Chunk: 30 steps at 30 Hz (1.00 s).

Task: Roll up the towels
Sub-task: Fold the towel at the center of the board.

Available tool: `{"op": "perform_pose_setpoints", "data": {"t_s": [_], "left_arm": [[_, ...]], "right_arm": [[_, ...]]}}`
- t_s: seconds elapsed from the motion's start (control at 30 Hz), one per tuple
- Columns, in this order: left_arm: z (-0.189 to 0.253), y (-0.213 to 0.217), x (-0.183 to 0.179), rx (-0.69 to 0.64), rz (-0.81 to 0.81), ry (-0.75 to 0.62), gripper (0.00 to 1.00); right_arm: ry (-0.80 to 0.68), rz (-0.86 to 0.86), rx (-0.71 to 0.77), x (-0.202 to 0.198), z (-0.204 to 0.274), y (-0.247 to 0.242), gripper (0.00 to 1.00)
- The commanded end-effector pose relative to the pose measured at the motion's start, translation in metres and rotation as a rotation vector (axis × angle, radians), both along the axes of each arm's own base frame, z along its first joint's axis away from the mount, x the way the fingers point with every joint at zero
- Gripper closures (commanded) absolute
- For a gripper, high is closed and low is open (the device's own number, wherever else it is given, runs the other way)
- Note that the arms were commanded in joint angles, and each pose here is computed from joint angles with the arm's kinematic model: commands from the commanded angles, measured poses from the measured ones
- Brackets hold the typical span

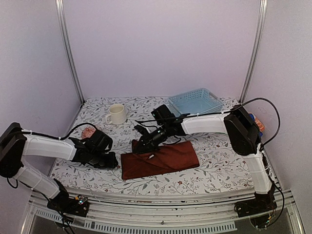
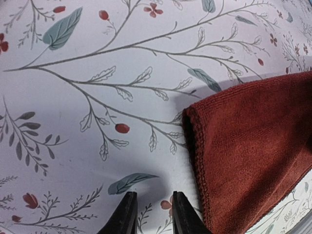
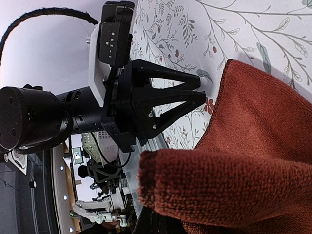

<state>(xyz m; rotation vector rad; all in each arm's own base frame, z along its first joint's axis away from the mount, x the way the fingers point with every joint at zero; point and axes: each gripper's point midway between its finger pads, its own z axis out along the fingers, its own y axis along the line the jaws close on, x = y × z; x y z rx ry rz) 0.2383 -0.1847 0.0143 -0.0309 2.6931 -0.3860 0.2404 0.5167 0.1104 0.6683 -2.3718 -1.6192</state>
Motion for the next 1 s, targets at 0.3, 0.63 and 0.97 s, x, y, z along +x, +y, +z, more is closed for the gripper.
{"op": "perform_pose_setpoints", "data": {"t_s": [0.3,0.63,0.97], "left_arm": [[-0.011,0.007,-0.016,-0.024,0.012,0.031,0.75],[-0.004,0.011,-0.015,-0.016,0.023,0.014,0.73],[0.035,0.005,-0.005,-0.065,0.022,-0.060,0.60]], "right_arm": [[0.019,-0.011,0.013,-0.009,-0.021,0.038,0.98],[0.015,0.025,0.078,-0.008,-0.021,0.046,0.71],[-0.303,-0.052,0.199,0.043,0.087,-0.009,0.50]]}}
